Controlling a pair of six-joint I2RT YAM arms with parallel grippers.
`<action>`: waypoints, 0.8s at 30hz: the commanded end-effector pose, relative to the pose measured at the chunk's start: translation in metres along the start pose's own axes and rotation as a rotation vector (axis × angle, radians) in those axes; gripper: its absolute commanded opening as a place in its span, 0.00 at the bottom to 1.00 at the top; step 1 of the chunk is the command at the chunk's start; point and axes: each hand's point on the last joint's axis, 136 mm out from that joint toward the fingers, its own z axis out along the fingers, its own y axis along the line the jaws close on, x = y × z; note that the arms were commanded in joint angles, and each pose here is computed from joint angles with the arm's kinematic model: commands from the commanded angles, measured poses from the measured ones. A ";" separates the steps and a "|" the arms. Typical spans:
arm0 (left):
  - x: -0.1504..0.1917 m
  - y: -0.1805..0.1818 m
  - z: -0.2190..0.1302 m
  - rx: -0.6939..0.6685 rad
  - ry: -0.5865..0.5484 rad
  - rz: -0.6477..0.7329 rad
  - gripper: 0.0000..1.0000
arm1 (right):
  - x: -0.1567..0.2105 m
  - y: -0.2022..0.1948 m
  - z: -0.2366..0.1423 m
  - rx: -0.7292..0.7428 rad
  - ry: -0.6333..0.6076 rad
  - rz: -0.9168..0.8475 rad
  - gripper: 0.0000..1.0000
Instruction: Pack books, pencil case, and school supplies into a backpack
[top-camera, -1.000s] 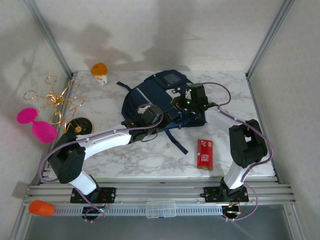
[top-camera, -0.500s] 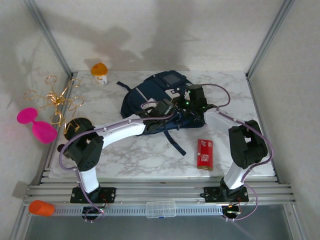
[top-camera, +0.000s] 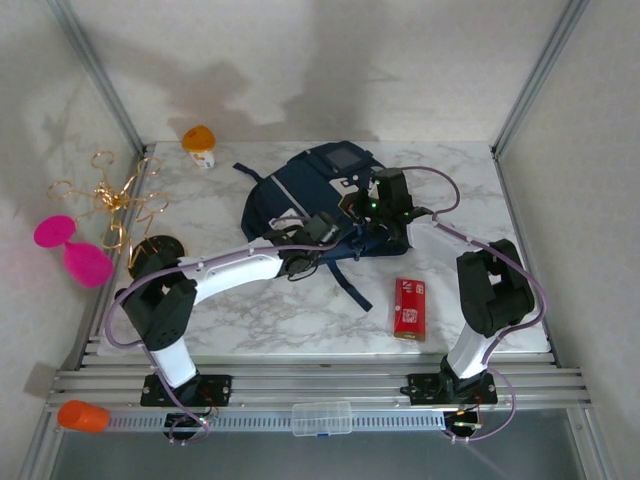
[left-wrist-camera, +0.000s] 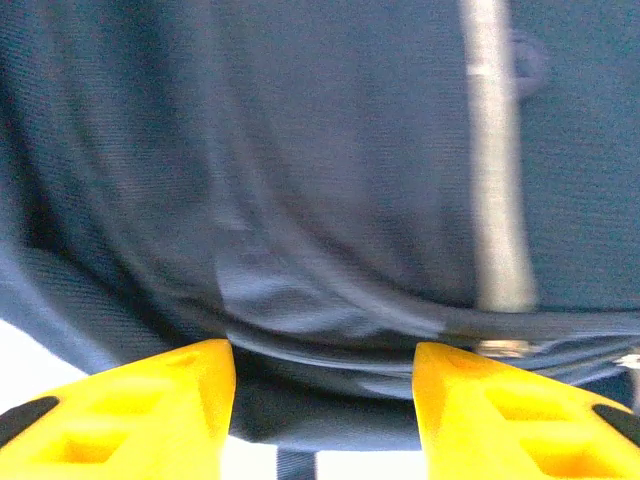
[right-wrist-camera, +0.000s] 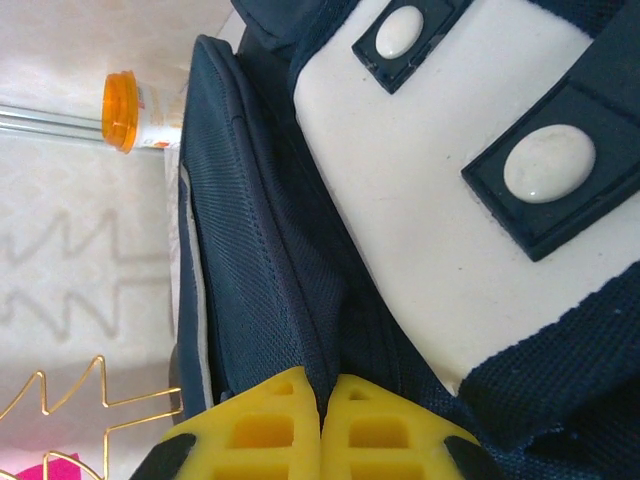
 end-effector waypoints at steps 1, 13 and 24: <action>-0.015 0.022 -0.022 -0.075 -0.094 0.051 0.50 | -0.024 0.053 -0.011 -0.142 -0.074 -0.061 0.00; 0.002 -0.042 -0.005 0.010 -0.042 0.021 0.68 | -0.022 0.053 -0.010 -0.157 -0.069 -0.023 0.00; -0.013 0.002 0.023 -0.164 -0.136 -0.014 0.78 | -0.019 0.051 -0.014 -0.193 -0.090 0.037 0.00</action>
